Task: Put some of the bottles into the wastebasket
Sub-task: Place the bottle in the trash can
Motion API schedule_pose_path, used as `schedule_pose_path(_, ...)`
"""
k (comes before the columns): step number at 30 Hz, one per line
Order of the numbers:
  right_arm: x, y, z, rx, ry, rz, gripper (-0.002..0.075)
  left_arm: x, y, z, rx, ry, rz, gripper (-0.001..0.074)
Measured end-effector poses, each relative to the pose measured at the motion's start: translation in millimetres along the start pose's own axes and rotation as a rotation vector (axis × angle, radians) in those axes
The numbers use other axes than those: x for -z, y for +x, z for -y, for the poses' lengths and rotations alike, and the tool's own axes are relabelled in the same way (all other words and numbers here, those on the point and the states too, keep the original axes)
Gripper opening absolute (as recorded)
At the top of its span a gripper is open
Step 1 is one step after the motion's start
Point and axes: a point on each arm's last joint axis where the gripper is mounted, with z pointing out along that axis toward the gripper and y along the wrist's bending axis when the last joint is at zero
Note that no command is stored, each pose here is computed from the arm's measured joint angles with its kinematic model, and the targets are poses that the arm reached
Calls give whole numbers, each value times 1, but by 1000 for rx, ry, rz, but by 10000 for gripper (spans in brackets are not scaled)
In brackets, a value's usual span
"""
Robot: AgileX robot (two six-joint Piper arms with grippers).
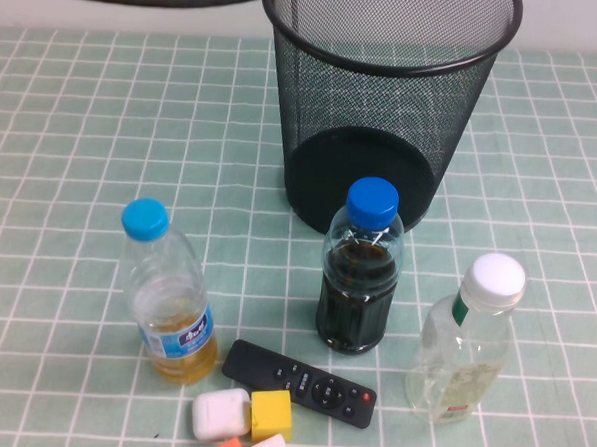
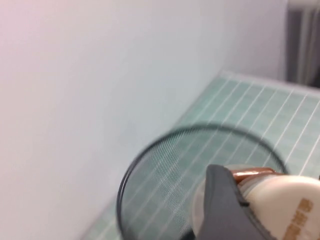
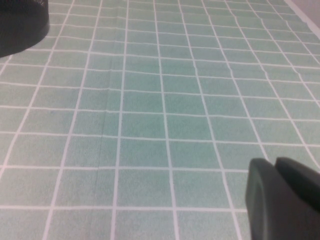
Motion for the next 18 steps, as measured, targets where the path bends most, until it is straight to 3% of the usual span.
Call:
schedule_pose_path(7, 0, 0, 0, 0, 0, 0, -7, -69, 16, -14, 10, 109, 95, 310)
schedule_pose_path(18, 0, 0, 0, 0, 0, 0, -7, -210, 115, -35, 129, 225, -47, 310)
